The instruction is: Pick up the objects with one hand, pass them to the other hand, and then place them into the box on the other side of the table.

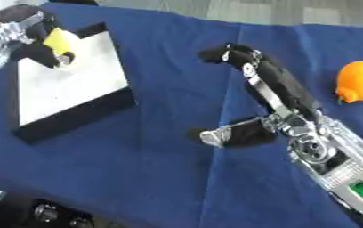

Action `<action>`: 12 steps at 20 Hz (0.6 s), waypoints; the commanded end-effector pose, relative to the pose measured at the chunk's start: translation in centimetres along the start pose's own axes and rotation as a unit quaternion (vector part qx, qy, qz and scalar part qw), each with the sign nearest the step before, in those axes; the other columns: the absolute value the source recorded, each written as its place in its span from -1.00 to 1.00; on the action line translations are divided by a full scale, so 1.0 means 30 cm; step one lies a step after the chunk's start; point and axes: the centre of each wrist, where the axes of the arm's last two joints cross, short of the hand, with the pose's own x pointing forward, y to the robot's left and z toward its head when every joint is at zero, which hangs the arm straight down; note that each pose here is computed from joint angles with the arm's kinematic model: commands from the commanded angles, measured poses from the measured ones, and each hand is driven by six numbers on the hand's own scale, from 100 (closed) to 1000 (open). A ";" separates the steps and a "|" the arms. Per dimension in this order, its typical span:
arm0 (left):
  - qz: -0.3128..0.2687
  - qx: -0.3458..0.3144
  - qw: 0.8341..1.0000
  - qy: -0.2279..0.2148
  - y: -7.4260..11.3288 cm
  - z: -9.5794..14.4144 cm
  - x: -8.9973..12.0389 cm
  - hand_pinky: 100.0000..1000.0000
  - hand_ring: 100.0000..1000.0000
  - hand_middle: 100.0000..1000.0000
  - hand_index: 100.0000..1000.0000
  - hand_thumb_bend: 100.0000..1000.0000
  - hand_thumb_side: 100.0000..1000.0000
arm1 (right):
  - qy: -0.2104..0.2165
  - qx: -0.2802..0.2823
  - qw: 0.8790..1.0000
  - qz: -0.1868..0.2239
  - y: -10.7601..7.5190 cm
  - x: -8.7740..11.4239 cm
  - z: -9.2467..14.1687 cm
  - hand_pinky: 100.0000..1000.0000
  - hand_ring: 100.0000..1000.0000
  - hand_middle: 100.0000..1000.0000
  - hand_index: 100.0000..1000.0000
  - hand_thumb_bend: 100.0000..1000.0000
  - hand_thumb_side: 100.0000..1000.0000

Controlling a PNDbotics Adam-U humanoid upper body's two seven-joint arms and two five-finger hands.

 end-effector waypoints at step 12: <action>-0.052 0.027 0.998 0.007 0.056 0.011 -0.032 0.66 0.59 0.78 0.90 -0.40 1.00 | -0.002 -0.008 1.000 0.011 -0.026 0.008 0.003 0.59 0.53 0.40 0.64 0.33 -0.62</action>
